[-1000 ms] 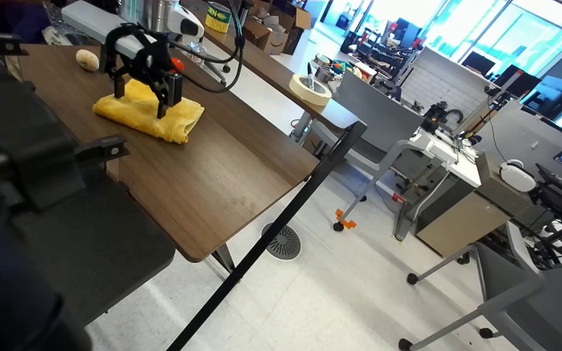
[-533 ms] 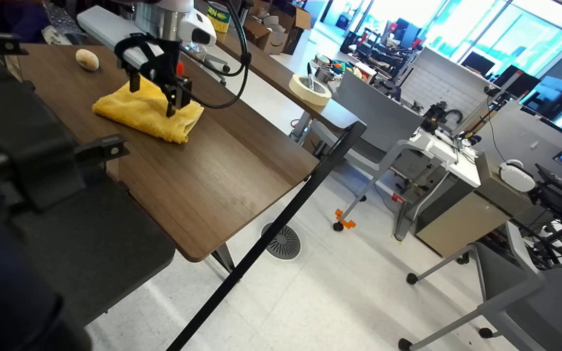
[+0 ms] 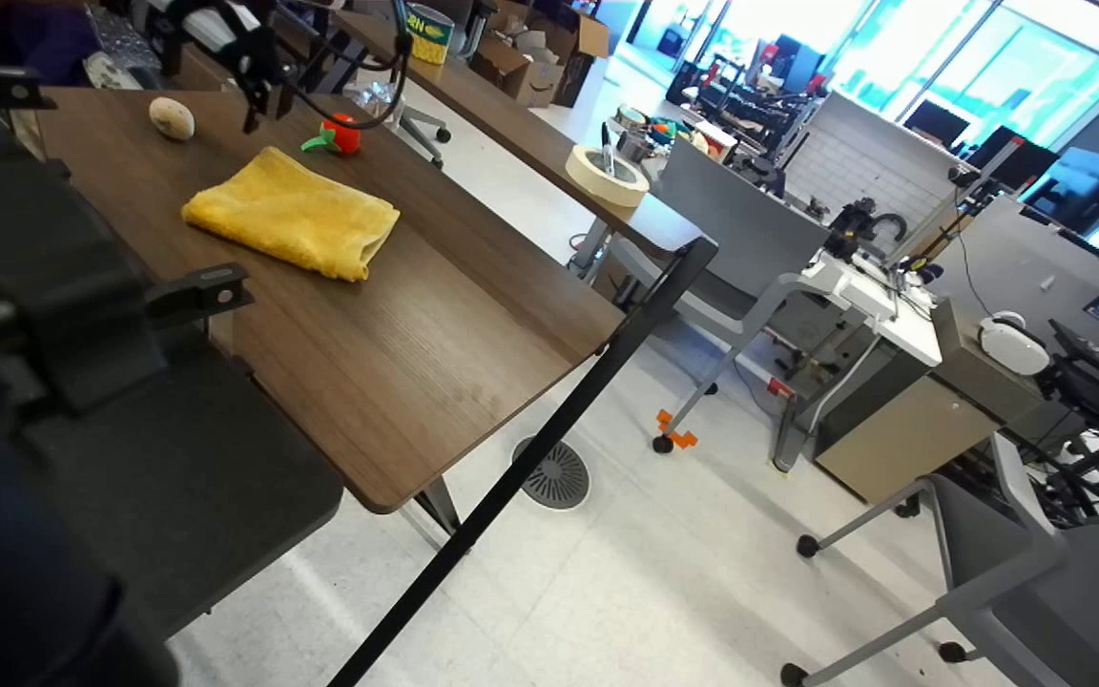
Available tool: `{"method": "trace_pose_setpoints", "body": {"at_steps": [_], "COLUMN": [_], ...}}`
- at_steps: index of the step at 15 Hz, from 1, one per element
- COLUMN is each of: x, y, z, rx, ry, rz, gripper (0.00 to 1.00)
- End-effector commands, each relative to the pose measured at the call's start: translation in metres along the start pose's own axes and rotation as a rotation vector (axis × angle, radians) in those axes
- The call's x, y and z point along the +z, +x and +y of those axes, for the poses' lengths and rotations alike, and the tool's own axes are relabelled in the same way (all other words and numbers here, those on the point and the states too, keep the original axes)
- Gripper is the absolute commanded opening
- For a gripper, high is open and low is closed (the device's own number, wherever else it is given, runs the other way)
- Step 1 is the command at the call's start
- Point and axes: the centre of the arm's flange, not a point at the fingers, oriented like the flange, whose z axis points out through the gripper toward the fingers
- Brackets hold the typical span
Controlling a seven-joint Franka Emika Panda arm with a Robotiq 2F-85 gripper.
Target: Wipe the right side of the table with the towel, move the rose to the left then move the potato to the right and wipe the left side of the table
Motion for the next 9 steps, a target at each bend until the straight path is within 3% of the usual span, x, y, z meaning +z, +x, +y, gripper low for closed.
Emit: {"method": "trace_pose_setpoints", "body": {"at_steps": [1,5,9], "x": [0.053,0.096,0.107], "y": [0.035,0.047,0.046], "z": [-0.057,-0.106,-0.131], "rx": [-0.078,-0.136,-0.179], "ry": [-0.047,-0.215,-0.348], "rz": [-0.151,-0.236,-0.274], "gripper": [1.0,1.0,1.0]}}
